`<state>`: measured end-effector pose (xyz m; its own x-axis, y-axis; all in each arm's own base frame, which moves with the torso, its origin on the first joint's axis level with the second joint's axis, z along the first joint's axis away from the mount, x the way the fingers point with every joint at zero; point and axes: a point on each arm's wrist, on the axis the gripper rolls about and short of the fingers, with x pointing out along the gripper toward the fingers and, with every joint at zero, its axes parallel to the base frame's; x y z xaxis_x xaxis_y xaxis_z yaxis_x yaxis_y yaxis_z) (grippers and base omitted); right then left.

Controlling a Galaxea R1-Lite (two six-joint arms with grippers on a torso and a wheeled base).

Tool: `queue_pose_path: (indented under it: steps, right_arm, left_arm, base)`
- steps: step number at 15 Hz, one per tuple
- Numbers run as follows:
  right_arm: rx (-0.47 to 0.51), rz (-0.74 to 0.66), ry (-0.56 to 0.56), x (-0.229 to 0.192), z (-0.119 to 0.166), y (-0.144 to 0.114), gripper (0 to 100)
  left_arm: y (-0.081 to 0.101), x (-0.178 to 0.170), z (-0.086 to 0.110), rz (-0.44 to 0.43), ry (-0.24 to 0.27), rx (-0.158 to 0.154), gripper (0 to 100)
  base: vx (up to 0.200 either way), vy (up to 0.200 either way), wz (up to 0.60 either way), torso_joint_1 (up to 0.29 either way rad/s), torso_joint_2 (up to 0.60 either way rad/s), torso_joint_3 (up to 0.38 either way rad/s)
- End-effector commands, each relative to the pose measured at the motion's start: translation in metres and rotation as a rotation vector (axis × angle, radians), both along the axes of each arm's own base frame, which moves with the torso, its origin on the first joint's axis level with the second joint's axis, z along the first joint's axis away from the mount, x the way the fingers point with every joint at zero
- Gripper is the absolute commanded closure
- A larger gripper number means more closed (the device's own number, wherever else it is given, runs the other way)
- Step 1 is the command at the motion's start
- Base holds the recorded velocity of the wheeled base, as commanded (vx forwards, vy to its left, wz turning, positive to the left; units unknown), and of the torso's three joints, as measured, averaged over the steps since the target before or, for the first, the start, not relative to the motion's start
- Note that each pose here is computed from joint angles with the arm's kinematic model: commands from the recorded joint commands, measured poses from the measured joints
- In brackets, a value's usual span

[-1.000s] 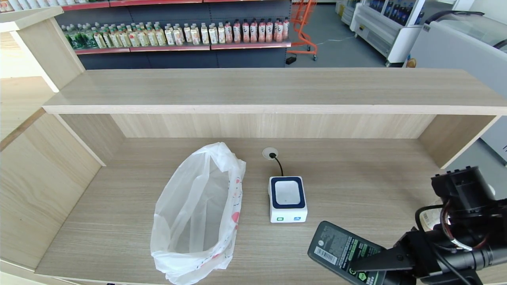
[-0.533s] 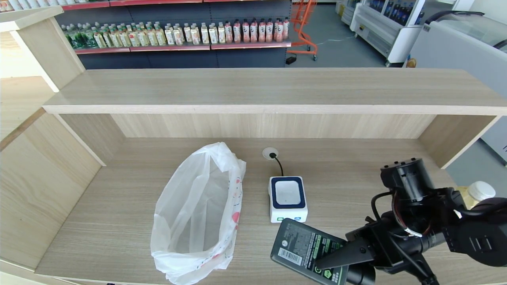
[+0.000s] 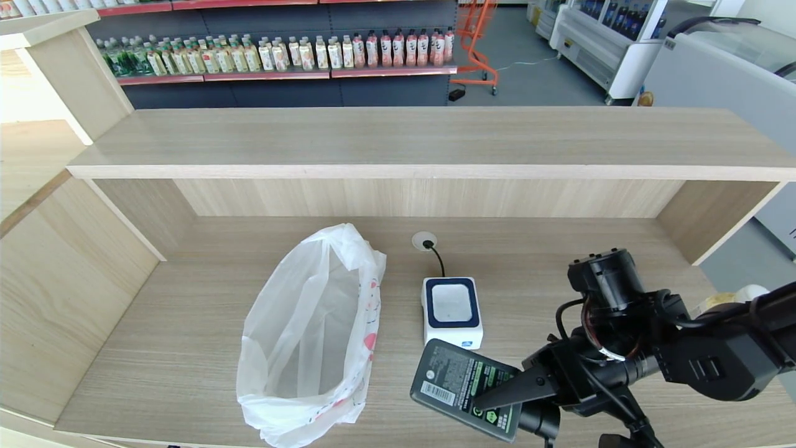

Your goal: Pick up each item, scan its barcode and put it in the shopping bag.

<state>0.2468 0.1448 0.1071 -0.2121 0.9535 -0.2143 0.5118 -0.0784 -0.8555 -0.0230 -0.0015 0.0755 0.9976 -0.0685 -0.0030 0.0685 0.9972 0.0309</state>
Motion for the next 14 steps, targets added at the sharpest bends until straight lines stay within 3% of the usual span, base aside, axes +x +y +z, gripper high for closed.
queue_pose_path:
  steps: [1,14]
  right_arm:
    - [0.027,0.008,-0.081,0.004,0.004,0.002,100]
    - [0.077,0.000,-0.158,0.010,0.016,0.005,100]
  left_arm:
    - [0.000,0.000,0.000,-0.001,0.002,0.000,0]
    - [0.000,0.000,0.000,-0.001,0.000,0.001,0]
  base:
    - [0.000,0.000,0.00,0.000,0.00,0.000]
    - [0.000,0.000,0.00,0.000,0.00,0.000]
